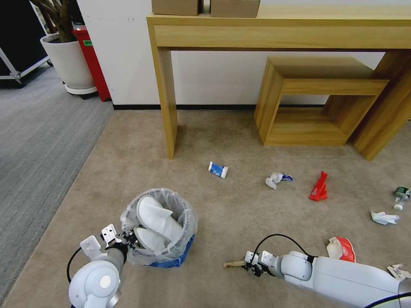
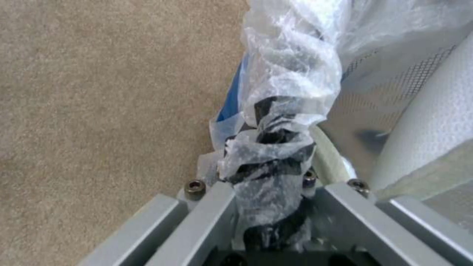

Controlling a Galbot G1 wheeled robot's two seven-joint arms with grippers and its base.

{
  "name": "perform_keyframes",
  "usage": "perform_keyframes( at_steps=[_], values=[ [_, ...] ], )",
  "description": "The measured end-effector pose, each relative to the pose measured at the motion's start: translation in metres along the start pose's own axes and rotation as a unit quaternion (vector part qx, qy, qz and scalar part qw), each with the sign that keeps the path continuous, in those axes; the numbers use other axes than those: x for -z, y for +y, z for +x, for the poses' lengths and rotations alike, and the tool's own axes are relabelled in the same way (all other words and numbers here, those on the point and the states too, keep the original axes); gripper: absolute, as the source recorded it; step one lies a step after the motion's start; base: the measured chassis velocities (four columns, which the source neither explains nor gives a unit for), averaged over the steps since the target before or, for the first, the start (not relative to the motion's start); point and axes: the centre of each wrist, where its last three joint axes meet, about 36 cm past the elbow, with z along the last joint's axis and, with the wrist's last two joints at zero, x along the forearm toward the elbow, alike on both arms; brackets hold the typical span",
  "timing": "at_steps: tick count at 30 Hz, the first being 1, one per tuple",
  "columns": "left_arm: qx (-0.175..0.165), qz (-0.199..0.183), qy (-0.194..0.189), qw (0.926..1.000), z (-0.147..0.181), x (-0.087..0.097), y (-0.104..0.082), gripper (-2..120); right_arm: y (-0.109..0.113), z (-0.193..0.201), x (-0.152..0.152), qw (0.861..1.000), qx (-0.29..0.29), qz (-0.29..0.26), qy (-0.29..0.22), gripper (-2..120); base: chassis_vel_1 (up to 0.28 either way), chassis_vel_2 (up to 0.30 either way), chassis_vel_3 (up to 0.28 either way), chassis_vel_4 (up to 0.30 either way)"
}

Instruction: Pick up the trash bin and place the garbage on the floor into it.

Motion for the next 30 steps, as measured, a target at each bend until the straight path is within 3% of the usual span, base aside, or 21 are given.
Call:
perform_keyframes(
  at_steps=[2, 6, 22, 30],
  values=[
    [0.0, 0.0, -0.001, 1.0, 0.001, 0.0, 0.0, 0, -0.013, 0.002, -0.001, 1.0, -0.022, 0.001, 0.003, 14, 0.0, 0.0, 0.0, 0.0],
    [0.001, 0.0, 0.0, 1.0, 0.0, 0.0, 0.0, 0, -0.01, 0.004, 0.002, 1.0, -0.017, 0.001, -0.005, 0, 0.001, 0.028, 0.021, 0.007],
    [-0.004, -0.003, 0.003, 1.0, -0.004, 0.001, -0.004, 0, -0.021, 0.024, 0.015, 0.999, -0.023, -0.018, -0.035, 0, 0.0, 0.0, 0.0, 0.0],
    [-0.002, -0.006, 0.004, 1.0, -0.005, 0.004, -0.003, 0, -0.031, 0.047, 0.023, 0.995, -0.05, -0.048, -0.076, 0, 0.0, 0.0, 0.0, 0.0]
  ],
)
